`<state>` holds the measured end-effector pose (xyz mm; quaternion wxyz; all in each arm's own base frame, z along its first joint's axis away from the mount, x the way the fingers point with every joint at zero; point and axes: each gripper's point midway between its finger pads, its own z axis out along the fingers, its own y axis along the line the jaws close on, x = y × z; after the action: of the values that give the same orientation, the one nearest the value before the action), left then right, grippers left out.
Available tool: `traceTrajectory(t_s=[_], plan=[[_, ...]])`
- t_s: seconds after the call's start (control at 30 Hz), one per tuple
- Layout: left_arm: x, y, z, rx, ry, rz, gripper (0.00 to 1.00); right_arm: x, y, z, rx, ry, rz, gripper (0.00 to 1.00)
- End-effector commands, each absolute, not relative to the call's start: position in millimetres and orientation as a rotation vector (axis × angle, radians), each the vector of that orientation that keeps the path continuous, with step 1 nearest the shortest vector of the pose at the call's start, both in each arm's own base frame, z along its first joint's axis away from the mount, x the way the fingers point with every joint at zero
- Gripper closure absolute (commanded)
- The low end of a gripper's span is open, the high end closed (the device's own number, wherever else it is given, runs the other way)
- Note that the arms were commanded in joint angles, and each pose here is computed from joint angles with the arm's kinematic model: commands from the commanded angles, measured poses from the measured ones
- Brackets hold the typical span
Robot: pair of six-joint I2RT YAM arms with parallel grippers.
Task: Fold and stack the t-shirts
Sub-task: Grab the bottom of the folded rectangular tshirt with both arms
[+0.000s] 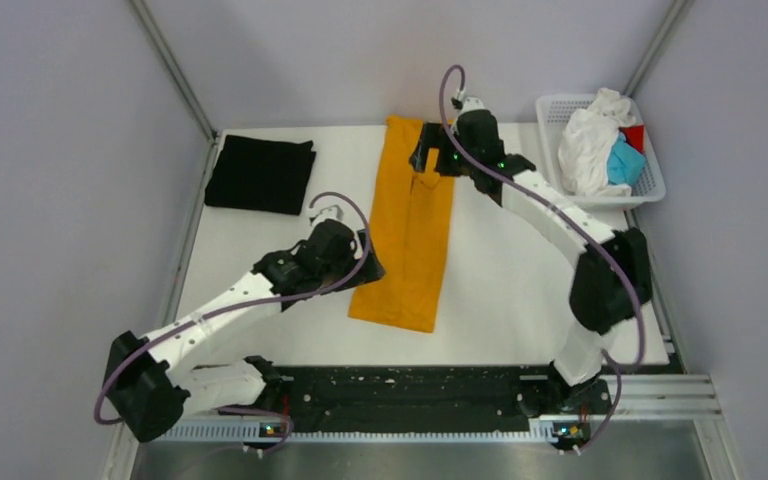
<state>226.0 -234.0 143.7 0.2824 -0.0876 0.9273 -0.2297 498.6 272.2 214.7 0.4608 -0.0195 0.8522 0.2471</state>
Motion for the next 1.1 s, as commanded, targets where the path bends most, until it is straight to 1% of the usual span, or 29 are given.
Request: traceTrajectory(t_s=[0.0,0.1,0.17,0.27,0.33,0.4,0.47,0.57,0.63,0.73,0.8,0.9,1.0,1.07], plan=[[200.2,-153.4,86.9,-0.293,2.617,-0.286,0.01,365.8,241.4,135.8,-0.092,2.356,0.395,0.02],[197.5,-148.3,70.1,-0.327,2.683,-0.348,0.02,296.4,229.4,110.3,-0.124,2.454,0.39,0.04],[199.1,-152.3,63.6,-0.317,2.699,-0.382,0.04,259.4,231.2,99.5,-0.143,2.51,0.429,0.06],[198.4,-167.8,55.7,-0.275,2.744,-0.47,0.11,219.7,245.5,88.6,-0.166,2.565,0.502,0.07],[196.2,-171.6,50.1,-0.246,2.794,-0.471,0.17,203.1,254.2,81.8,-0.173,2.594,0.523,0.08],[193.6,-172.1,42.0,-0.24,2.833,-0.458,0.24,193.7,258.0,73.2,-0.166,2.611,0.513,0.09],[190.5,-174.4,31.4,-0.23,2.86,-0.469,0.29,186.4,259.9,62.2,-0.144,2.637,0.506,0.11],[186.2,-172.9,15.9,-0.229,2.91,-0.436,0.39,178.6,264.1,49.2,-0.137,2.658,0.495,0.16],[185.9,-168.5,7.0,-0.239,2.926,-0.39,0.42,173.2,267.3,42.0,-0.148,2.667,0.48,0.19],[185.2,-167.8,-0.3,-0.244,2.944,-0.373,0.42,163.3,272.0,32.8,-0.178,2.7,0.474,0.24],[186.9,-167.2,-2.2,-0.244,2.938,-0.364,0.45,156.7,274.7,28.8,-0.21,2.713,0.469,0.26],[192.2,-166.5,-4.5,-0.241,2.927,-0.351,0.51,150.1,274.7,23.3,-0.234,2.729,0.452,0.27],[196.1,-170.2,-6.8,-0.229,2.931,-0.363,0.61,149.2,272.1,18.8,-0.228,2.736,0.428,0.29],[198.1,-174.1,-9.1,-0.223,2.935,-0.381,0.72,151.1,269.4,15.5,-0.222,2.727,0.408,0.3]])
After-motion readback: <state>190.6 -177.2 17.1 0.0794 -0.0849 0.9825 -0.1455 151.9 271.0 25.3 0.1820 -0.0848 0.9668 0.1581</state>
